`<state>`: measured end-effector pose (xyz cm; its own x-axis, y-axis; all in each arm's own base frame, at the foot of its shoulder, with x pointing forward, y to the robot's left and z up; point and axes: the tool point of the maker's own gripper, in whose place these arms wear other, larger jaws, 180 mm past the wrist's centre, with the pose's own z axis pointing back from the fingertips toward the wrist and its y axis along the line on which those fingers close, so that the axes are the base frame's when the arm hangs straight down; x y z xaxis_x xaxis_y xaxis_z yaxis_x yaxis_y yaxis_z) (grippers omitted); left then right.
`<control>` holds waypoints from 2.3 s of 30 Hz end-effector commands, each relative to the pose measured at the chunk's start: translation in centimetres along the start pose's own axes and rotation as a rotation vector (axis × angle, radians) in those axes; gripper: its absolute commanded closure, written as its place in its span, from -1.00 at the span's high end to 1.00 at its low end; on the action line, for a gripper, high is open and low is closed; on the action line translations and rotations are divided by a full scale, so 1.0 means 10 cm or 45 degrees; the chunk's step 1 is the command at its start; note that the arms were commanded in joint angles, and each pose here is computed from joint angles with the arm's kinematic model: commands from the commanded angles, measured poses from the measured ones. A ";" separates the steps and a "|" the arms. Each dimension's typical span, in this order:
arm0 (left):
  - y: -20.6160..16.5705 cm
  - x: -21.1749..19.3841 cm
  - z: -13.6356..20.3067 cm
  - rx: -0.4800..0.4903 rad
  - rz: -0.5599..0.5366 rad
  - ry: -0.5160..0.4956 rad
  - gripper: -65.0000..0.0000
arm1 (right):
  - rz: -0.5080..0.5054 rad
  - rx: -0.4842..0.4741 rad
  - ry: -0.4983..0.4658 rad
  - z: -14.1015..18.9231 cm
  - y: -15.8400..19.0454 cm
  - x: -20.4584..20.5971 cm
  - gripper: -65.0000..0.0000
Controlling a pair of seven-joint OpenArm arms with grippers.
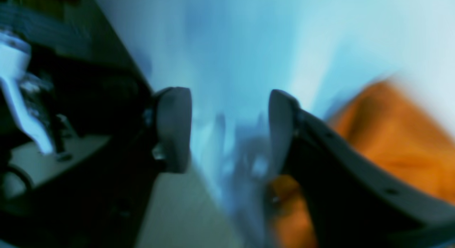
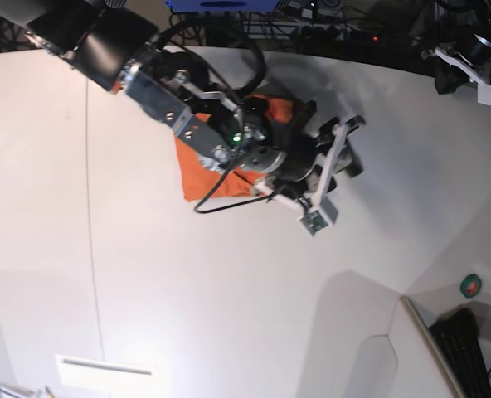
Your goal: Layout the t-shirt on the table in an organized manner, then fold the t-shirt properly
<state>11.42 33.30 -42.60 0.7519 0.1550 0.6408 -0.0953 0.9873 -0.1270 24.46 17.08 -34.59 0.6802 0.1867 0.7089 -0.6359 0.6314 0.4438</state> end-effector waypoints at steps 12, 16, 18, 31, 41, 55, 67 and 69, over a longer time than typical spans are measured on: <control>0.01 0.11 0.03 -0.008 -0.016 -0.048 -1.00 | -0.210 -0.294 0.292 0.34 -0.62 -1.06 -1.00; 0.00 0.11 0.02 -0.011 -0.017 -0.046 -1.00 | -0.235 -0.321 0.358 0.28 -0.67 -1.26 -1.00; 0.00 0.11 0.03 -0.010 -0.015 -0.047 -1.00 | -0.241 -0.324 0.368 0.25 -0.67 -1.29 -1.00; -0.03 0.18 -0.01 -0.021 -0.020 -0.068 -1.00 | -0.126 -0.288 0.420 -0.03 -0.53 -1.20 -1.00; -0.03 0.20 -0.02 -0.022 -0.020 -0.075 -1.00 | 0.111 -0.216 0.477 -0.27 -0.25 -1.14 -1.00; -0.39 0.23 -0.12 -0.137 -0.090 -0.063 -1.00 | 0.130 -0.282 0.344 -0.20 -0.39 -0.65 -1.00; -0.85 0.70 -0.24 -0.195 -0.186 -0.075 -0.59 | -0.086 -0.354 0.273 0.42 -0.73 -0.44 -1.00; -0.91 0.79 -0.30 -0.204 -0.192 -0.067 -0.11 | -0.159 -0.399 0.227 0.58 -0.90 -0.41 -1.00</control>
<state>19.90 25.09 -39.59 0.7342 0.0292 0.6783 0.1079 0.9813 -0.1591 25.44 4.67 -39.56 0.8281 0.2072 0.5209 -0.3920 0.8783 0.2739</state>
